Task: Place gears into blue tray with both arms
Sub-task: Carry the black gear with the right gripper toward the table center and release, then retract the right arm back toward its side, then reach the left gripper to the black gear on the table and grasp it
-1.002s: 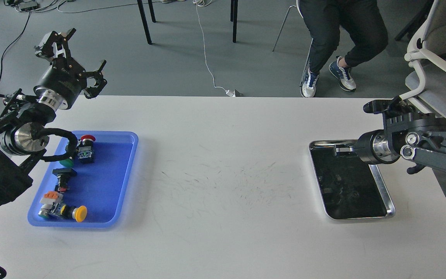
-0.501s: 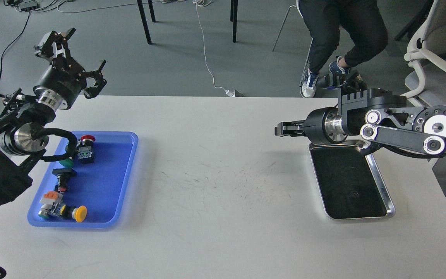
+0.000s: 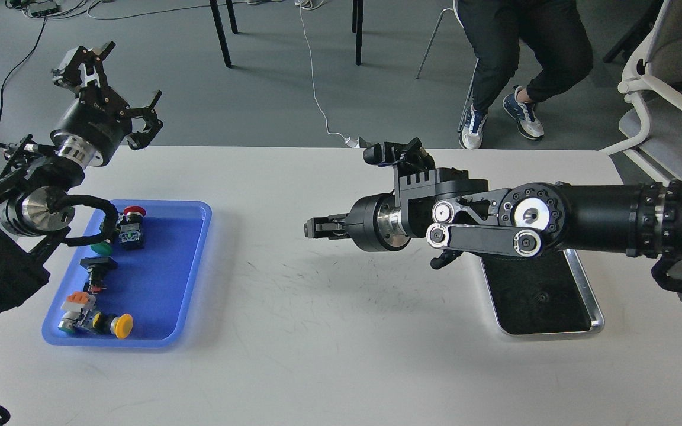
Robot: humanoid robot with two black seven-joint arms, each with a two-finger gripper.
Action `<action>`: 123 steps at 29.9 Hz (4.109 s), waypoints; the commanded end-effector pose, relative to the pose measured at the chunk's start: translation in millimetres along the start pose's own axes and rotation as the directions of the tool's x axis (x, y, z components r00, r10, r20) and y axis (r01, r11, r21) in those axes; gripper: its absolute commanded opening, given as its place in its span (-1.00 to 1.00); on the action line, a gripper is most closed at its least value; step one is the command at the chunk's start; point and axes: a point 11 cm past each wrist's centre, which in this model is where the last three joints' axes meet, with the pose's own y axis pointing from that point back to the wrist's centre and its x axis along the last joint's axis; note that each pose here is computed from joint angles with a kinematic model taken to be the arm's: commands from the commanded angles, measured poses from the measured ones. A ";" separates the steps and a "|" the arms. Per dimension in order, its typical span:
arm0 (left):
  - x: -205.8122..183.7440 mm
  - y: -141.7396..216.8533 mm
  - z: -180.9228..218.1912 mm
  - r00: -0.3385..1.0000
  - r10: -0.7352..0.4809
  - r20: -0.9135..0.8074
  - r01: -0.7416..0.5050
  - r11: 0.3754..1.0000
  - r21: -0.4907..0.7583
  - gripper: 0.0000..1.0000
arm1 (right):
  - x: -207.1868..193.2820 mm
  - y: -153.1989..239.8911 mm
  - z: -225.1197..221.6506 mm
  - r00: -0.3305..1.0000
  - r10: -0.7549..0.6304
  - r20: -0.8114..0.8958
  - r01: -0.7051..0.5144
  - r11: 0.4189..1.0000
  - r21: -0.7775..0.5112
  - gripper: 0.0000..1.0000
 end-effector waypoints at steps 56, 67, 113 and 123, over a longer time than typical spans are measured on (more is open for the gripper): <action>1.4 0.5 2.7 1.000 0.002 -0.001 -0.002 1.000 -0.007 0.98 | -53.8 -36.9 36.0 0.976 -0.013 0.216 0.011 1.000 0.010 0.62; 6.1 3.4 4.5 1.000 0.011 0.015 -0.011 1.000 0.002 0.98 | 12.9 -22.0 -7.1 0.965 0.089 0.247 -0.118 0.987 0.104 0.84; -70.6 139.0 -69.9 -0.423 -0.634 0.647 0.172 0.645 0.744 0.93 | 22.6 289.9 326.2 -0.056 0.419 0.906 -0.693 0.637 -0.338 0.89; -71.7 140.4 -112.4 -0.748 -0.428 0.507 0.181 0.603 0.776 0.93 | -8.8 297.5 357.8 -0.139 0.452 0.881 -0.655 0.625 -0.424 0.89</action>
